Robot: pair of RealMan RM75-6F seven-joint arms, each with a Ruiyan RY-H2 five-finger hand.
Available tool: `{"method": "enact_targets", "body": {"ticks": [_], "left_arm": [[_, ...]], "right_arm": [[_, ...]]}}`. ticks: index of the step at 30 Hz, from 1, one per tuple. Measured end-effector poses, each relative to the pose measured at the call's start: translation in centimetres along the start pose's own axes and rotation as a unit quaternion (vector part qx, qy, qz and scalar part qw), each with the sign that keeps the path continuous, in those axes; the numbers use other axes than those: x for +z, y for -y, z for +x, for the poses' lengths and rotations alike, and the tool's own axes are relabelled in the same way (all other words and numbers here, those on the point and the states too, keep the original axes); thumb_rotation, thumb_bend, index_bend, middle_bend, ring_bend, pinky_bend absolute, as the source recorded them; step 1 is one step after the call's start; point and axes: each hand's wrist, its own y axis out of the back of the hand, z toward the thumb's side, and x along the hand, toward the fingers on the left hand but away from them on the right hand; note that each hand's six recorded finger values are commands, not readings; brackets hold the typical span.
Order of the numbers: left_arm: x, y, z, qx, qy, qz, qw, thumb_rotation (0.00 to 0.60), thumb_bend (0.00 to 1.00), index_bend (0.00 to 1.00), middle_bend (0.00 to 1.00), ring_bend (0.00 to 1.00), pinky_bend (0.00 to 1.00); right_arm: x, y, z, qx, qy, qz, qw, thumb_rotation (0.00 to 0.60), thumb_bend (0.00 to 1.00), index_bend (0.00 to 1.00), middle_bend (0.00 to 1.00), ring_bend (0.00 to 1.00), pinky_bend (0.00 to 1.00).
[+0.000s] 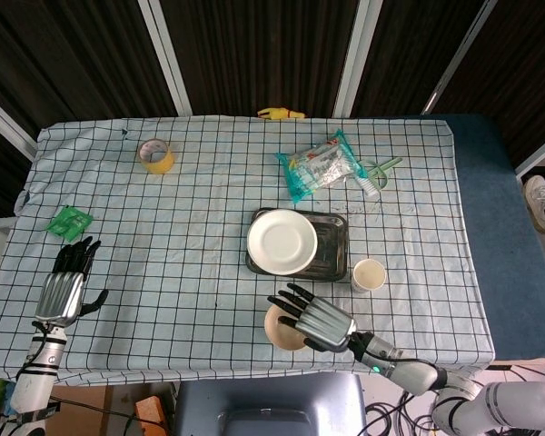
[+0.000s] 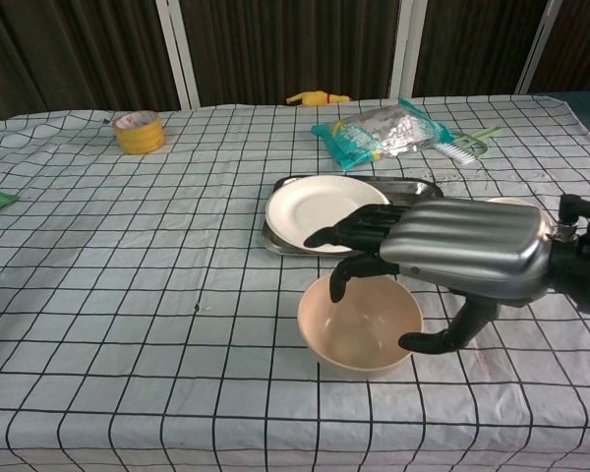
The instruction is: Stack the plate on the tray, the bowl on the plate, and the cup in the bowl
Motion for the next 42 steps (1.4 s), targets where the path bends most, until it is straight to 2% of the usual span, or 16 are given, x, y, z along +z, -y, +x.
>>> {"method": "enact_targets", "body": {"ticks": [6,12,17,21,27,35,42], "left_arm": [[0.0,0.2,0.2,-0.005,0.000,0.001,1.0000,0.600,0.30,0.00,0.00,0.00,0.00],[0.2,0.4,0.3,-0.007,0.002,-0.005,1.0000,0.600,0.31,0.00,0.00,0.00,0.00],[0.1,0.3,0.2,-0.005,0.000,-0.002,1.0000,0.600,0.32,0.00,0.00,0.00,0.00],[0.0,0.3,0.2,-0.004,-0.003,-0.005,1.0000,0.600,0.32,0.00,0.00,0.00,0.00],[-0.1,0.3,0.2,-0.005,-0.003,-0.007,1.0000,0.600,0.32,0.00,0.00,0.00,0.00],[-0.2,0.3,0.1,-0.005,-0.002,-0.009,0.9999,0.600,0.32,0.00,0.00,0.00,0.00],[-0.3,0.3,0.2,-0.005,-0.004,-0.010,0.9999,0.600,0.31,0.00,0.00,0.00,0.00]], "right_arm": [[0.0,1.0,1.2,0.011,-0.001,0.012,0.9999,0.600,0.24,0.32,0.00,0.00,0.00],[0.1,2.3,0.8,0.026,0.000,0.013,0.9996,0.600,0.24,0.38,0.00,0.00,0.00],[0.3,3.4,0.1,0.032,-0.002,0.008,0.9995,0.600,0.33,0.44,0.00,0.00,0.00],[0.4,3.7,-0.1,0.023,-0.004,0.009,0.9997,0.600,0.35,0.50,0.00,0.00,0.00],[0.5,3.5,-0.2,0.010,-0.005,0.006,0.9999,0.600,0.45,0.54,0.00,0.00,0.00],[0.6,3.5,-0.6,-0.002,-0.005,0.006,1.0000,0.600,0.46,0.57,0.00,0.00,0.00],[0.2,2.4,-1.0,-0.039,0.005,0.008,0.9992,0.600,0.46,0.66,0.00,0.00,0.00]]}}
